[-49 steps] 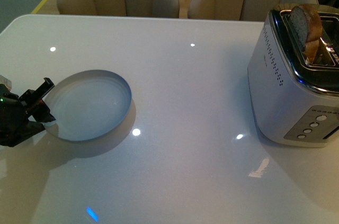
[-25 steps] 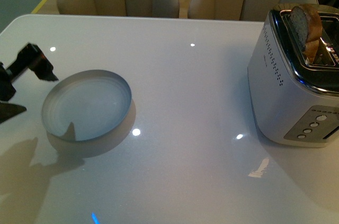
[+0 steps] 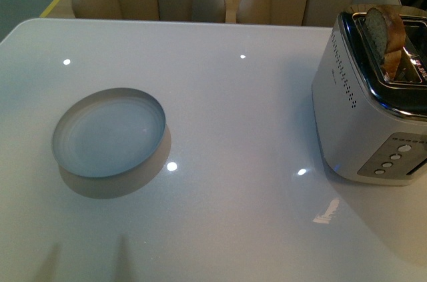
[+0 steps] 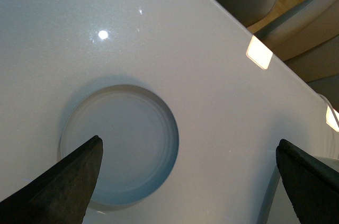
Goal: Left arm holds plate, right arm toasts bread
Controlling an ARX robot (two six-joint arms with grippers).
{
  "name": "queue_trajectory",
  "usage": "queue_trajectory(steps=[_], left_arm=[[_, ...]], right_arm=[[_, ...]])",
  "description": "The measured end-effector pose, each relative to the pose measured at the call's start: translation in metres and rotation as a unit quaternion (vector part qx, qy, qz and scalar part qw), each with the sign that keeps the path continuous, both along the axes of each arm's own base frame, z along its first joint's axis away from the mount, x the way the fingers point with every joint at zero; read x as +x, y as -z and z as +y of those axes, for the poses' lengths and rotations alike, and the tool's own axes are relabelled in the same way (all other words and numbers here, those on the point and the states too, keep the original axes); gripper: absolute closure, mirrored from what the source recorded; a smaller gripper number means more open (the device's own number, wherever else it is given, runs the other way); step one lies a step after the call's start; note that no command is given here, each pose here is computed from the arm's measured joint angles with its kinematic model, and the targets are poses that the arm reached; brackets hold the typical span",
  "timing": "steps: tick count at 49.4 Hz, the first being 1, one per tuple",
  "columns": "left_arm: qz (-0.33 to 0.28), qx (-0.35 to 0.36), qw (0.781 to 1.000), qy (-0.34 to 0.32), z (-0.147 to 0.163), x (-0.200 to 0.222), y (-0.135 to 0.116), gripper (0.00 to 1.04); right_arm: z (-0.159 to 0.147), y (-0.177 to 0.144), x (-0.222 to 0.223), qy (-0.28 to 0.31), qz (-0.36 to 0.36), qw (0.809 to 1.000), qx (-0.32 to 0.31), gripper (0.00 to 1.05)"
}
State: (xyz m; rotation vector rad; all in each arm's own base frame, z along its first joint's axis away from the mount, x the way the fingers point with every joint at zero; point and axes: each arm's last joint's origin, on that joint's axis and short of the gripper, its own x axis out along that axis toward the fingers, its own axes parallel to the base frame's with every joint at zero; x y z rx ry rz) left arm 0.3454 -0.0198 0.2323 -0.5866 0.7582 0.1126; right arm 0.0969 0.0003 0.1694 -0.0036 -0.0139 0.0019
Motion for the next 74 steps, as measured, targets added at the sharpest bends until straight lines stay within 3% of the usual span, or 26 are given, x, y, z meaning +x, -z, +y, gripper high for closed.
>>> queue_trajectory(steps=[6, 10, 14, 19, 24, 32, 74], left_arm=[[-0.011, -0.004, 1.000, -0.004, -0.011, -0.007, -0.020, 0.07], [-0.128, 0.077, 0.989, 0.001, -0.009, -0.008, -0.012, 0.18], [-0.256, 0.163, 0.952, 0.031, -0.005, -0.025, 0.003, 0.33], [-0.338, 0.227, 0.912, 0.041, 0.000, -0.052, 0.009, 0.49], [-0.373, 0.260, 0.890, 0.043, 0.005, -0.081, 0.013, 0.70], [-0.360, 0.271, 0.891, 0.058, 0.017, -0.117, 0.035, 1.02], [-0.357, 0.276, 0.891, 0.055, 0.020, -0.202, 0.070, 1.02]], right_arm=[[0.000, 0.000, 0.000, 0.000, 0.000, 1.000, 0.000, 0.09], [0.000, 0.000, 0.000, 0.000, 0.000, 1.000, 0.000, 0.09], [0.000, 0.000, 0.000, 0.001, 0.000, 1.000, 0.000, 0.09], [0.000, 0.000, 0.000, 0.000, 0.000, 1.000, 0.000, 0.09], [0.000, 0.000, 0.000, 0.000, 0.000, 1.000, 0.000, 0.09], [0.000, 0.000, 0.000, 0.000, 0.000, 1.000, 0.000, 0.09], [0.000, 0.000, 0.000, 0.000, 0.000, 1.000, 0.000, 0.09]])
